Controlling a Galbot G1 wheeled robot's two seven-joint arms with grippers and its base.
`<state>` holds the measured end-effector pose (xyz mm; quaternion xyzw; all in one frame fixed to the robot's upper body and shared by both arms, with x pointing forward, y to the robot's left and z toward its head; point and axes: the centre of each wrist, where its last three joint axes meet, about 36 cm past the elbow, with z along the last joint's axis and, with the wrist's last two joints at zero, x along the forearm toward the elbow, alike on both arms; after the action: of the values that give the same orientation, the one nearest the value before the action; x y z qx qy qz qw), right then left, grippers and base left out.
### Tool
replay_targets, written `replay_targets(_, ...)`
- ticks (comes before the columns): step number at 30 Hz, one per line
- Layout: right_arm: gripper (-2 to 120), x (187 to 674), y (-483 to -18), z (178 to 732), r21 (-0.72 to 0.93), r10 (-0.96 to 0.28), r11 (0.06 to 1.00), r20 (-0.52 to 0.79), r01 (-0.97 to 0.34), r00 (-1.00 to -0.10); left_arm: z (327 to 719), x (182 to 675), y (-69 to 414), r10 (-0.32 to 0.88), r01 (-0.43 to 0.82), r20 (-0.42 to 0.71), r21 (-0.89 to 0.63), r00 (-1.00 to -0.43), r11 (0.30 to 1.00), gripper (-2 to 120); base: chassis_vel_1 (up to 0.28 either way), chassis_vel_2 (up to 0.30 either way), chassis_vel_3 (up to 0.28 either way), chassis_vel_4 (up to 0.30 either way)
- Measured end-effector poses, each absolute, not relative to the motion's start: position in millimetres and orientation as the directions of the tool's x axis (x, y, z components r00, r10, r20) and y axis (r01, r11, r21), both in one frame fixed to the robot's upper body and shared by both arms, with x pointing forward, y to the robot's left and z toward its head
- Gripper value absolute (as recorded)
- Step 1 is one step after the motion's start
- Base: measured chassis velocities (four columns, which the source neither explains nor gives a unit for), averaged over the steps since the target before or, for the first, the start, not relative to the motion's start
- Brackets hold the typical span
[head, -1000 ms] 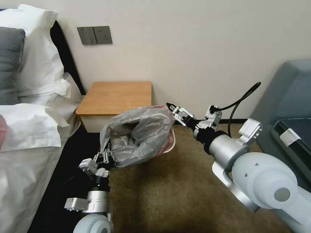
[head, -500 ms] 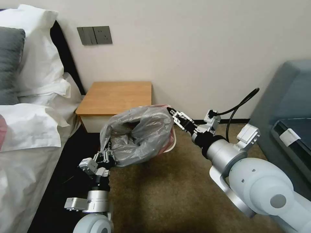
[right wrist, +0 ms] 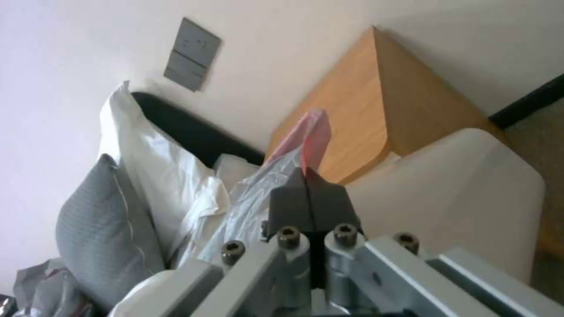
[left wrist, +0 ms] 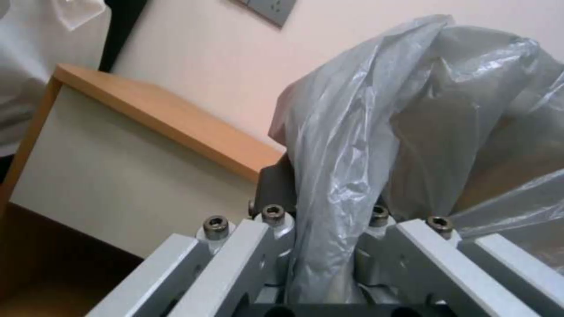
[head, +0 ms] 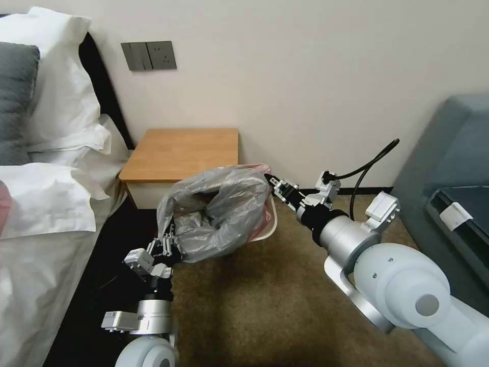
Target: Pick up the garbage bag from the table and place it over the trash can.
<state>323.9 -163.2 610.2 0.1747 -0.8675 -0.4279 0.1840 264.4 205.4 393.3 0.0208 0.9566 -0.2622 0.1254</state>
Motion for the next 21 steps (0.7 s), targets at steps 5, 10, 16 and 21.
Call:
replay_targets(5,0,321.2,-162.5,606.1,0.809,-0.456,0.57,0.17,-0.141,-0.873,393.1,264.9,205.2,-0.029,0.104,-0.25,-0.502,-0.968,0.859,8,0.0,0.0,0.0,0.0)
replay_targets(10,0,314.8,-166.5,602.3,0.806,-0.443,0.58,0.185,-0.123,-0.878,394.8,265.4,205.4,-0.038,0.097,-0.242,-0.522,-0.969,0.847,8,0.0,0.0,0.0,0.0)
replay_targets(16,0,302.8,-172.3,593.1,0.791,-0.419,0.605,0.221,-0.089,-0.881,401.3,266.0,206.8,-0.052,0.089,-0.221,-0.581,-0.974,0.809,8,0.0,0.0,0.0,0.0)
replay_targets(21,0,298.7,-171.6,584.4,0.786,-0.428,0.608,0.207,-0.111,-0.88,412.9,266.7,207.5,-0.054,0.086,-0.192,-0.653,-0.98,0.752,8,0.0,0.0,0.0,0.0)
